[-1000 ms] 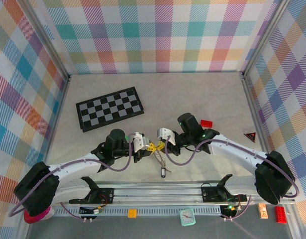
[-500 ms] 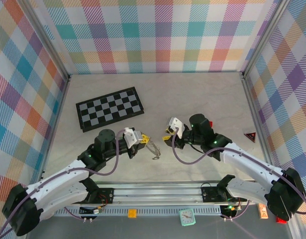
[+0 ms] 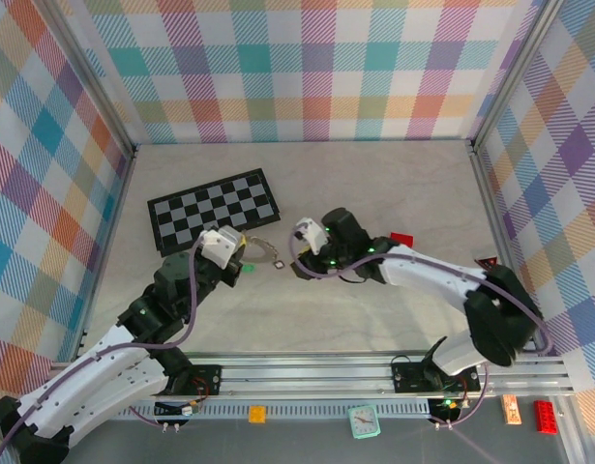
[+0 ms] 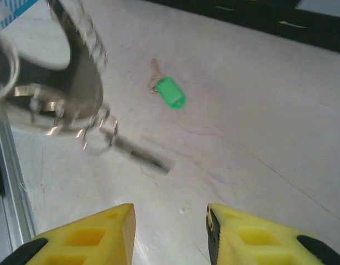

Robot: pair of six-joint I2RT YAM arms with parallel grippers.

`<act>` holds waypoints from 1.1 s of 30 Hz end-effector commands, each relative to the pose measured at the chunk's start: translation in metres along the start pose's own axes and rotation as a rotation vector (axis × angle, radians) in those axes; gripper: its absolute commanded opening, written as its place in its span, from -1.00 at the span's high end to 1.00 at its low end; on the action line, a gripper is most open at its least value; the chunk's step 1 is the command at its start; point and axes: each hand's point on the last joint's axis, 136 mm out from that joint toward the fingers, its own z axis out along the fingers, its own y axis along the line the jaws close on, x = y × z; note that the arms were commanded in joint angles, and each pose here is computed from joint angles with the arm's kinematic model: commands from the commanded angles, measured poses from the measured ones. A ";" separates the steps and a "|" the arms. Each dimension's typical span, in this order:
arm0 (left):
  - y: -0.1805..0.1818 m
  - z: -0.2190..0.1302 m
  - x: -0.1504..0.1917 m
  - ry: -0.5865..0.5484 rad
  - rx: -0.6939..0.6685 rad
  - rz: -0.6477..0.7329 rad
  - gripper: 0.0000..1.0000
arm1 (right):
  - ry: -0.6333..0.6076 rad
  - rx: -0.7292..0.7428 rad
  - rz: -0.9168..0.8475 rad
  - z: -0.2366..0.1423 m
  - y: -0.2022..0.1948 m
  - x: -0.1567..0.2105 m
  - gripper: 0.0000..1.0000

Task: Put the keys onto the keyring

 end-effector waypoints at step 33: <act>0.136 -0.090 -0.007 -0.107 -0.748 -0.187 1.00 | 0.244 0.235 -0.044 0.203 0.002 -0.004 0.38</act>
